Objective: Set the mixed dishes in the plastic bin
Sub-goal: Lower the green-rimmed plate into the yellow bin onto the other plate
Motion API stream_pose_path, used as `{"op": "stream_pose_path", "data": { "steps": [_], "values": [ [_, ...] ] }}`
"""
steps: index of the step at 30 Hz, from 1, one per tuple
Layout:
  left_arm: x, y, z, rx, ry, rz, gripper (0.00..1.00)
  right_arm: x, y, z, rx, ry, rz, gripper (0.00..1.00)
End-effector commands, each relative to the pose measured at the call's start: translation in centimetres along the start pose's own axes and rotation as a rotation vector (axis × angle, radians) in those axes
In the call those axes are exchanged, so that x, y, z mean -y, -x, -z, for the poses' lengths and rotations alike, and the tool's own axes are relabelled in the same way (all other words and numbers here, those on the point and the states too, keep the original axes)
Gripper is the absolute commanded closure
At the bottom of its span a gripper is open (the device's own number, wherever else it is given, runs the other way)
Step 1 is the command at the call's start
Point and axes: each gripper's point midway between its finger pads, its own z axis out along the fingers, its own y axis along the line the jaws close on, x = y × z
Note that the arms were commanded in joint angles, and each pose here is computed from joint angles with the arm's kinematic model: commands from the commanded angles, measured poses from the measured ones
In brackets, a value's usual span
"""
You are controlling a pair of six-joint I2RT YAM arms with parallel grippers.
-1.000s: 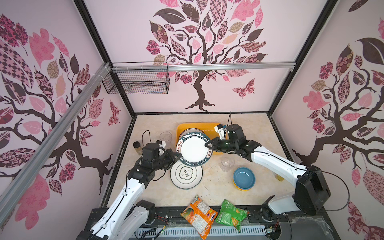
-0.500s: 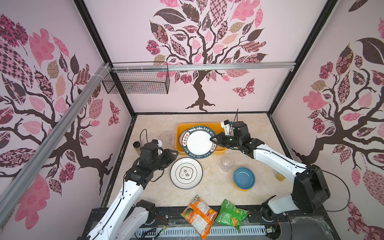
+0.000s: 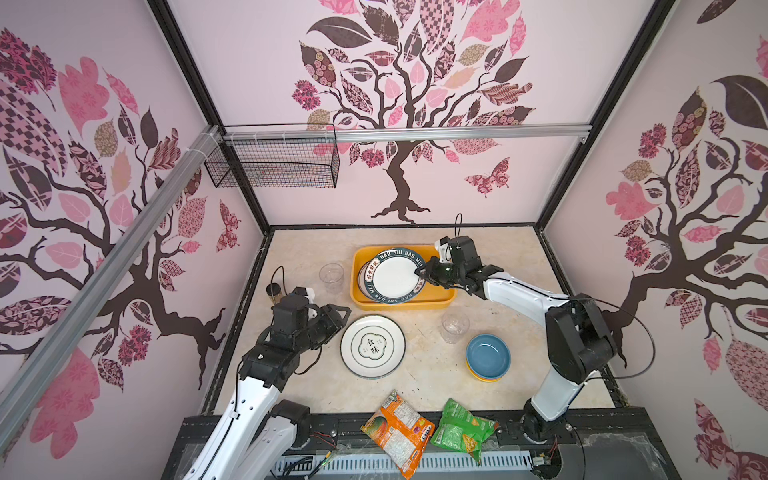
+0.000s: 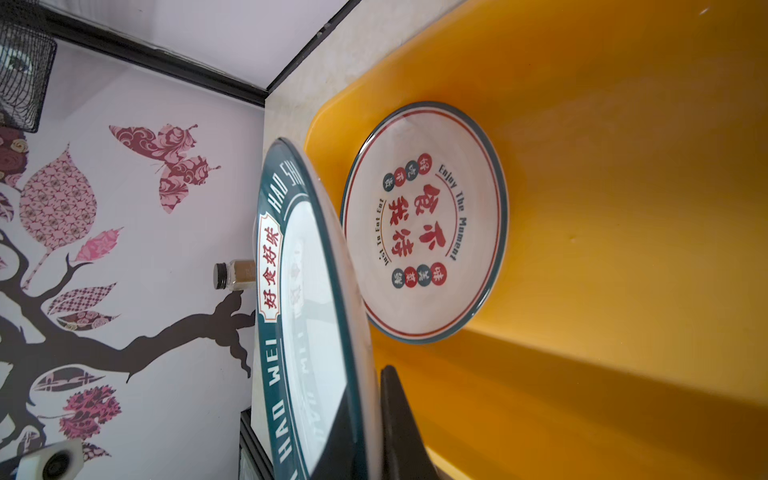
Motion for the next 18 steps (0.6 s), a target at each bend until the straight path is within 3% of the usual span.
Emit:
{"op": "stream_pose_path", "data": {
  "steps": [1,18],
  "values": [
    [-1.2,-0.6,-0.3,-0.012,0.027,-0.001,0.52,-0.8,2.3,-1.6,0.050,0.026,-0.003,1.00],
    [-2.2,-1.1,-0.7,-0.027,0.047,0.023,0.52,3.0,2.9,-6.6,0.029,-0.056,-0.053,1.00]
  ]
}}
